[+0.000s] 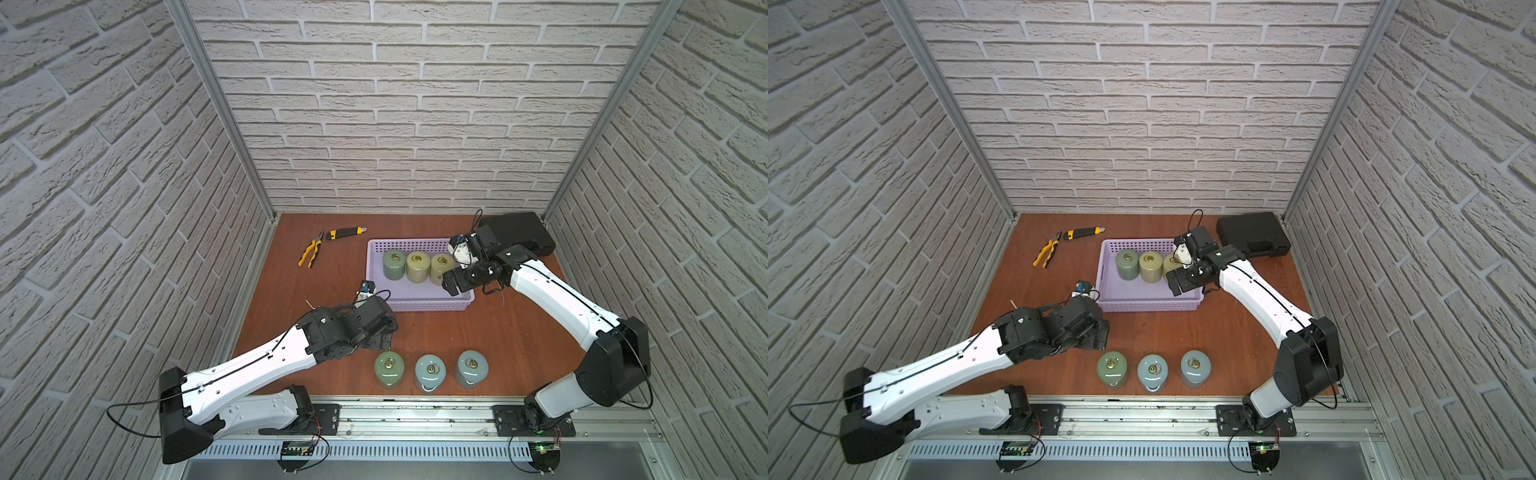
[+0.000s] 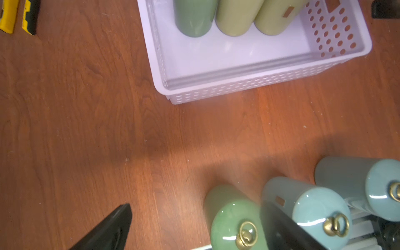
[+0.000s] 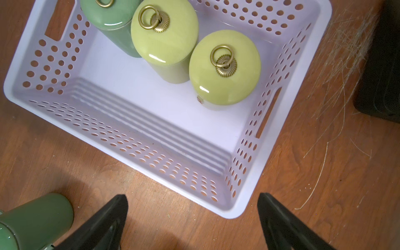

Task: Take the tea canister out of the basket
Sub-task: Pick up the tea canister from the basket.

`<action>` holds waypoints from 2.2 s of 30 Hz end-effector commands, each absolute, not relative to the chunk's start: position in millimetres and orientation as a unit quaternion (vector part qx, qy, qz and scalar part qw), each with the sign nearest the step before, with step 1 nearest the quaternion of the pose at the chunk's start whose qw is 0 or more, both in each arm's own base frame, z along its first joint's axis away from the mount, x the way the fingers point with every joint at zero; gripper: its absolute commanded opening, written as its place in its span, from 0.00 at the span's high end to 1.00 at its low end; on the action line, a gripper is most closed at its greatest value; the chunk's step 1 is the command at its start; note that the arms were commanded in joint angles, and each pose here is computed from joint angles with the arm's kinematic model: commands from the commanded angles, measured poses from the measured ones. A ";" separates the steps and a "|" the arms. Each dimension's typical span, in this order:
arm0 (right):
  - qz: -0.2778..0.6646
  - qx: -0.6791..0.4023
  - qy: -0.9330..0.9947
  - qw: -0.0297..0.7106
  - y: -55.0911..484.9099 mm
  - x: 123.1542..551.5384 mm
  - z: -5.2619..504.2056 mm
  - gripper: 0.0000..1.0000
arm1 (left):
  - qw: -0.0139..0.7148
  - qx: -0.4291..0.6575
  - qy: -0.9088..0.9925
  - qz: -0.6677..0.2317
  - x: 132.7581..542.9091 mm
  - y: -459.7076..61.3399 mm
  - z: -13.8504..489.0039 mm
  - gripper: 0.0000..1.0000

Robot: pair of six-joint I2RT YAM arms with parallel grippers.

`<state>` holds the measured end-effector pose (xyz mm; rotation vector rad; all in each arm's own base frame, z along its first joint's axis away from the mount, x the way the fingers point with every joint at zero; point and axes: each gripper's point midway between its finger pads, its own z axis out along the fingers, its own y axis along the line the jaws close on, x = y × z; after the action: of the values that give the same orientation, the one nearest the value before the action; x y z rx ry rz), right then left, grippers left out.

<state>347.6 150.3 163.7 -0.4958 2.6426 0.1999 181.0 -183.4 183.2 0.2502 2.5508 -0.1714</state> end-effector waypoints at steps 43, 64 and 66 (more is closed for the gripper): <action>0.049 -0.198 0.955 0.215 161.8 458.3 96.1 0.04 | 0.345 0.087 0.934 -0.029 224.6 -162.2 201.6 0.02; 0.056 -0.188 0.959 0.203 164.2 464.7 89.9 0.35 | 0.345 0.080 0.935 -0.025 229.6 -158.4 199.5 0.02; 0.058 -0.182 0.960 0.205 163.7 462.8 95.6 0.41 | 0.348 0.078 0.934 -0.028 230.2 -159.1 199.0 0.02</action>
<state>455.0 160.7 75.5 -0.5449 2.7161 0.1310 223.9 -157.3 196.1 0.2191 2.4518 -0.0616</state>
